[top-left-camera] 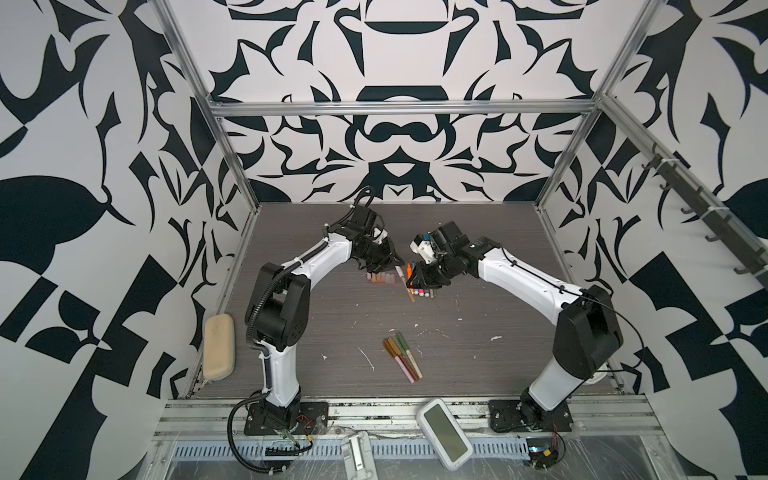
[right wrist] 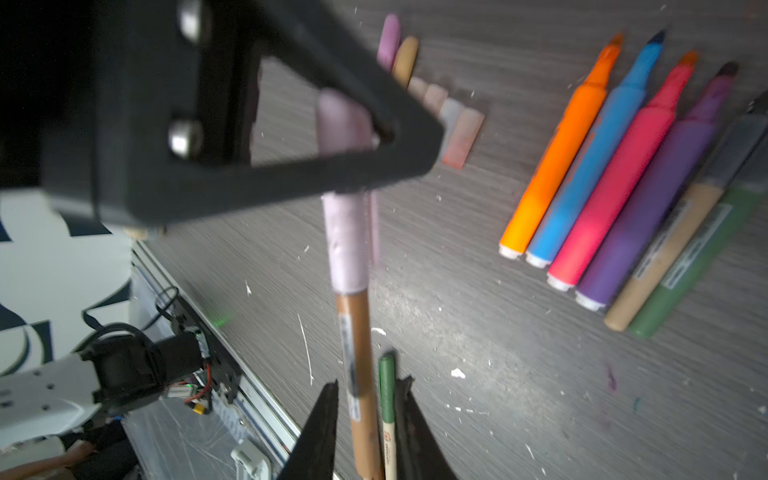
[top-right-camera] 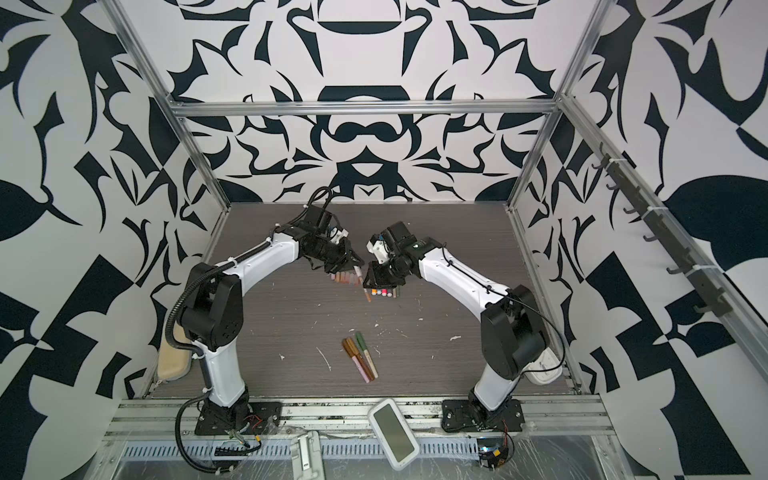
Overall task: Open the pen caps
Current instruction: 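Grasp the pink cap with the left gripper while the right holds the pen, then pull the pink cap off with the left gripper while the right draws back, then carry the pink cap to the caps while the right gripper moves the pen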
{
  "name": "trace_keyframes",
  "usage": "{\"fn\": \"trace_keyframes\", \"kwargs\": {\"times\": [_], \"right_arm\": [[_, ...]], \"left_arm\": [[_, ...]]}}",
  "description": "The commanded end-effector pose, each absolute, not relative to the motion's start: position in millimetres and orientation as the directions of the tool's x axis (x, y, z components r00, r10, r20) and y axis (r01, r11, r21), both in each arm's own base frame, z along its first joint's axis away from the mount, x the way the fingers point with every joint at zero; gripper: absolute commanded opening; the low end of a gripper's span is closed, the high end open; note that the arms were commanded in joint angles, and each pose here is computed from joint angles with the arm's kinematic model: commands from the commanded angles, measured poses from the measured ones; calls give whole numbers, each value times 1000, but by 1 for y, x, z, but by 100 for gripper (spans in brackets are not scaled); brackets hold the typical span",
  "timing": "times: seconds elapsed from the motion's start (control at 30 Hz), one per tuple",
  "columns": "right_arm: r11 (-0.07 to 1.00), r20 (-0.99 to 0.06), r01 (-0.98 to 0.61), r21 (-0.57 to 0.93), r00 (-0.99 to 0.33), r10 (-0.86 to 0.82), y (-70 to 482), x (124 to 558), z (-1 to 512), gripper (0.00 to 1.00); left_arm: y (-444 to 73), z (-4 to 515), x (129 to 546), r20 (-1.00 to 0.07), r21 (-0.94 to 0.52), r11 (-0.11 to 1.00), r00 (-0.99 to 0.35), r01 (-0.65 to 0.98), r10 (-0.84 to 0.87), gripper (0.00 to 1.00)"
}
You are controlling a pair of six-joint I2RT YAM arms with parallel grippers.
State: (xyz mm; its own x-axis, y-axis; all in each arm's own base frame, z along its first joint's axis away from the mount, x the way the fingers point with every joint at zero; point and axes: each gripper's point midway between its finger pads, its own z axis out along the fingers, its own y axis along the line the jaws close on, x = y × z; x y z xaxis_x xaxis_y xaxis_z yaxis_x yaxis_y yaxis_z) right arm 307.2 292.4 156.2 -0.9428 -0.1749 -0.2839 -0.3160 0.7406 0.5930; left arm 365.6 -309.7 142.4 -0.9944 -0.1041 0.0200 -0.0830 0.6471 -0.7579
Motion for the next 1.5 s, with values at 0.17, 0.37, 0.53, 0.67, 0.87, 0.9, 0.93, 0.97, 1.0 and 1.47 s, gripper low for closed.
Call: {"fn": "trace_keyframes", "kwargs": {"times": [0.17, 0.37, 0.53, 0.67, 0.87, 0.9, 0.93, 0.97, 1.0, 1.47], "right_arm": [[650, -284, -324, 687, -944, -170, 320, 323, 169, 27], [644, -264, -310, 700, -949, -171, 320, 317, 165, 22], [666, -230, -280, 692, -959, -165, 311, 306, 154, 0], [680, -173, -256, 687, -967, -189, 298, 265, 133, 0], [700, -157, -232, 675, -973, -170, 269, 227, 117, 0], [707, -165, -233, 668, -973, -164, 266, 229, 119, 0], [709, -170, -231, 667, -973, -157, 263, 231, 121, 0], [709, -173, -229, 667, -973, -152, 262, 234, 122, 0], [711, -174, -224, 666, -974, -145, 260, 237, 122, 0], [720, -171, -187, 668, -981, -96, 235, 270, 125, 0]], "left_arm": [[-312, 154, 367, 16, -772, 631, -995, -74, -98, 0], [-311, 156, 374, 13, -773, 629, -994, -77, -105, 0], [-297, 156, 394, 29, -781, 613, -987, -121, -159, 0], [-252, 145, 442, 82, -776, 584, -956, -238, -281, 0], [-194, 137, 488, 26, -727, 638, -938, -255, -346, 0], [-191, 133, 486, 14, -708, 664, -946, -239, -325, 0], [-188, 130, 484, 5, -690, 687, -951, -227, -310, 0], [-184, 123, 479, 10, -664, 712, -955, -228, -296, 0], [-180, 118, 475, 5, -643, 733, -958, -221, -285, 0], [-150, 44, 438, 54, -322, 942, -996, -89, -76, 0]]}}
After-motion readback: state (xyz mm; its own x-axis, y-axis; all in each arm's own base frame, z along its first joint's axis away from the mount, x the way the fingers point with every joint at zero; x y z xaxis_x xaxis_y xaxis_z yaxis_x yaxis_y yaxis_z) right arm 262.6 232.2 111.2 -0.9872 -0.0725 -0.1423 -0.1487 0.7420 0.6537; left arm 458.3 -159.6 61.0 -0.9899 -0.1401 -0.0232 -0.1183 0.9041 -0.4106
